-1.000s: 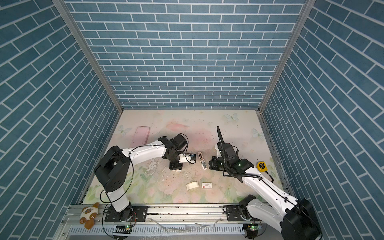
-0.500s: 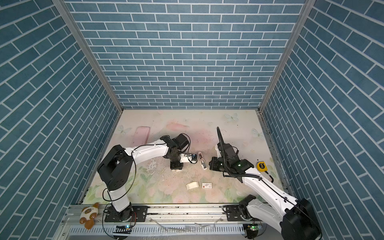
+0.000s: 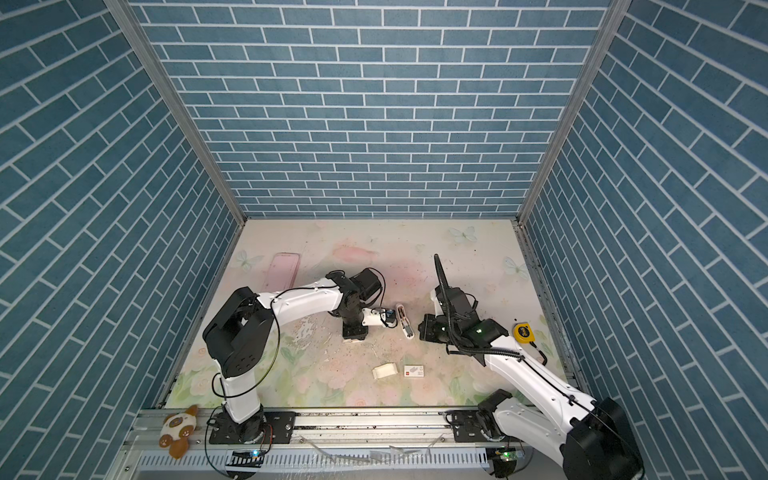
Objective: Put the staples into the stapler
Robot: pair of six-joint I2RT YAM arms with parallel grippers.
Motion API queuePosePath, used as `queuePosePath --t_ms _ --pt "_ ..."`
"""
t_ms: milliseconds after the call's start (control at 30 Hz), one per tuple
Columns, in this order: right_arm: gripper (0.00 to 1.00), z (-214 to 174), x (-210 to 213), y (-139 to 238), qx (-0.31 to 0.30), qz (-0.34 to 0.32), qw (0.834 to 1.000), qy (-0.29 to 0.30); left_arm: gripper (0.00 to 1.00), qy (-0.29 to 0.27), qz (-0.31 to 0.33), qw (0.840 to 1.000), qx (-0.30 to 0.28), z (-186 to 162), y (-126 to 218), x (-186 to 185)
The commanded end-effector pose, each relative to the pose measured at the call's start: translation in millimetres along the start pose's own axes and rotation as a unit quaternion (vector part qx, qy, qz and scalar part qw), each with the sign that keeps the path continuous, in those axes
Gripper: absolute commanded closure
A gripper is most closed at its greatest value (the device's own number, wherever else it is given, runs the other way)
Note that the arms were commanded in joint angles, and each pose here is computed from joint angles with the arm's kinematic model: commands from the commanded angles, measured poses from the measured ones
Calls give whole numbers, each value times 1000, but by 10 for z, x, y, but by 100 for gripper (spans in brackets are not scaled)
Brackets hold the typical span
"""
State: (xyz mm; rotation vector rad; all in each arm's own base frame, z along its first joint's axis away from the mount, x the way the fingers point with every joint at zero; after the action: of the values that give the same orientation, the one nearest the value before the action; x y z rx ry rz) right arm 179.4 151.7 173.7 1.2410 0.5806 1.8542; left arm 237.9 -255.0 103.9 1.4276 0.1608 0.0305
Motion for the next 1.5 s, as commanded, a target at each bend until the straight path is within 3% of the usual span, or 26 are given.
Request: queuePosePath --t_ms 0,467,1033,1300,1467 --pt "95 -21 -16 24 -1 1 1000 -7 95 8 -46 994 102 -337 -547 -143" --pt "95 -19 -42 10 -3 -5 1000 -9 88 4 10 999 44 -129 -55 -61" --pt "94 32 -28 -21 -6 -6 1000 -7 77 2 36 999 23 -160 188 -114" --pt "80 15 -61 -67 -9 -8 1000 12 66 4 37 999 15 -163 193 -127" --pt "74 32 -44 -147 -7 8 1000 29 54 3 39 999 2 -137 248 -132"
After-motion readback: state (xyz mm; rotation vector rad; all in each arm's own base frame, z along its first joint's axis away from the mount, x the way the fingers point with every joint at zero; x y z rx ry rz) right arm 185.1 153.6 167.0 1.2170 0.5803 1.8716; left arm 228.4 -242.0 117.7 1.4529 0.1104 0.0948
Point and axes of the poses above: each gripper's point midway between its finger pads, its own y axis back along the fingers, its own x axis along the line the jaws close on, z = x × y, the point moved 8 cm from there along y, back along the fingers, and after that the axes turned 2 degrees about y, right-handed, at the moved point
